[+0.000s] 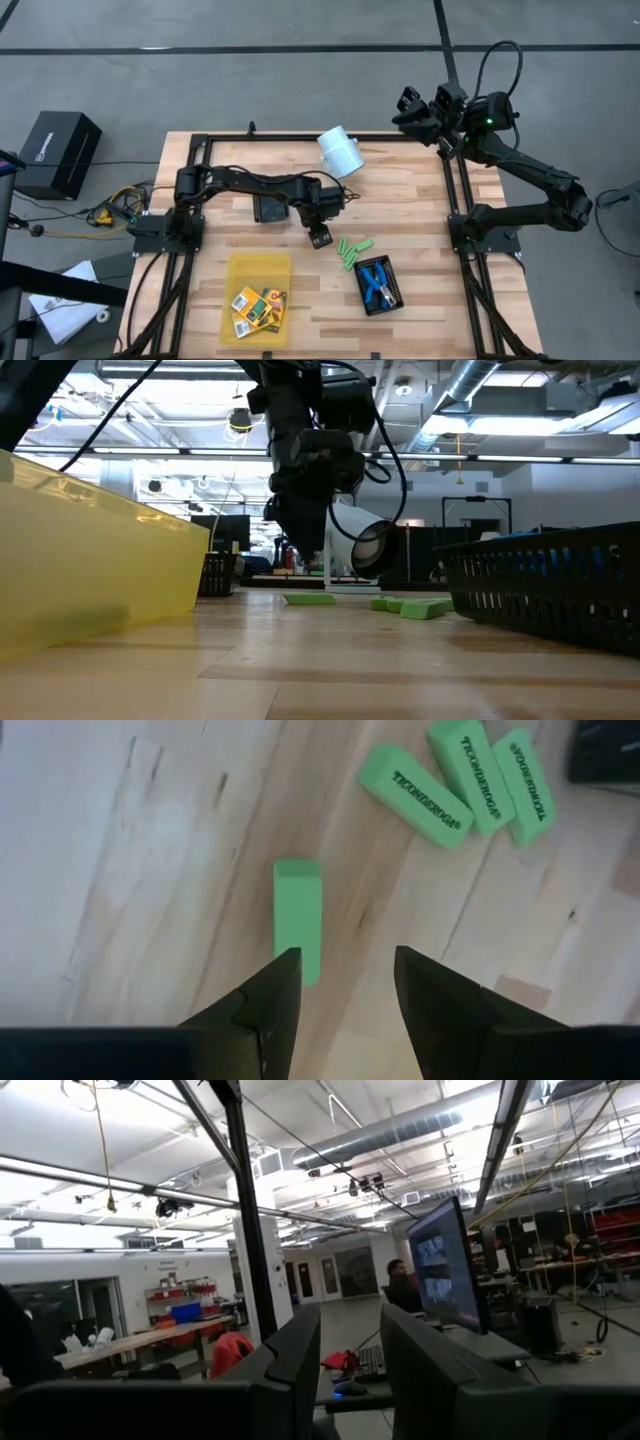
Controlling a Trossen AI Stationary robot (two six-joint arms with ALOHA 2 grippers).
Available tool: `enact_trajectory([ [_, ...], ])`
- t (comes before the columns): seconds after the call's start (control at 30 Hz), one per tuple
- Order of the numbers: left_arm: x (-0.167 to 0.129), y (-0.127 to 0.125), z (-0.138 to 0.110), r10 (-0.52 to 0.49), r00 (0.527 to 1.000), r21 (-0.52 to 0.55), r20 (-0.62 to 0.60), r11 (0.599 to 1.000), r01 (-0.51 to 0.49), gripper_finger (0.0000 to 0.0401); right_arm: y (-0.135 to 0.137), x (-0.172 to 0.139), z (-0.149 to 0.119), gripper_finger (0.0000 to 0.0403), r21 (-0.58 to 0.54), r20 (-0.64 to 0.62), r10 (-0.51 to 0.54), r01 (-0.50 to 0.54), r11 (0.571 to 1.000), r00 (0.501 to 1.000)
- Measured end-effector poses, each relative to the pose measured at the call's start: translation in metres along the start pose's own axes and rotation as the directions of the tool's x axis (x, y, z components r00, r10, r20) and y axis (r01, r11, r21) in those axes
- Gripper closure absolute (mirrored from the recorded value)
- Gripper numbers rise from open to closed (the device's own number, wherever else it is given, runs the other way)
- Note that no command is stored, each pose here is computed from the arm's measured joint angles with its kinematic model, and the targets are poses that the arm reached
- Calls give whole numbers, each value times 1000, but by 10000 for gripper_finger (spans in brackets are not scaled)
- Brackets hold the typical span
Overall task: Pick & Place School Supplies
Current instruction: Put the green eraser into the top black bin
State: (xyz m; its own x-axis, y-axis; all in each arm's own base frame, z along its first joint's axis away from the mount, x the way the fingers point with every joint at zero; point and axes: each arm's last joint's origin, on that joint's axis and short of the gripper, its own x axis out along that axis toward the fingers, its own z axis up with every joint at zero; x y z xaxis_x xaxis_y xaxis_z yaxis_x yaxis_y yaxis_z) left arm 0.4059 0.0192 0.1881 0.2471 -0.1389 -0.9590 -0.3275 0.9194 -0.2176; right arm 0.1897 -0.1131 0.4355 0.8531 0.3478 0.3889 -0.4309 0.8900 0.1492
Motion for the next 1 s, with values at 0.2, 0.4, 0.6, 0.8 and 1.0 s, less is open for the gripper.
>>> enact_trajectory([
  [0.2, 0, 1, 0, 30, 999, -8, 10, 1000, -30, 245, 0, 0, 0, 303, -3, -5, 6, -6, 1000, 1000],
  [0.4, 8, 3, 0, 38, 999, -29, -14, 999, -39, 245, 0, 0, 0, 303, -3, -7, 7, -7, 1000, 1000],
  [0.6, 33, -1, -3, 47, 996, -17, -74, 999, -49, 245, 0, 0, 0, 303, -3, -7, 8, -8, 1000, 1000],
  [0.8, 40, 0, -2, 72, 995, -11, -76, 997, -73, 245, 0, 0, 0, 303, -3, -7, 8, -8, 1000, 1000],
  [1.0, 48, 10, 1, 112, 992, -25, -60, 993, -114, 249, 0, 0, 0, 303, -3, -7, 8, -8, 1000, 1000],
])
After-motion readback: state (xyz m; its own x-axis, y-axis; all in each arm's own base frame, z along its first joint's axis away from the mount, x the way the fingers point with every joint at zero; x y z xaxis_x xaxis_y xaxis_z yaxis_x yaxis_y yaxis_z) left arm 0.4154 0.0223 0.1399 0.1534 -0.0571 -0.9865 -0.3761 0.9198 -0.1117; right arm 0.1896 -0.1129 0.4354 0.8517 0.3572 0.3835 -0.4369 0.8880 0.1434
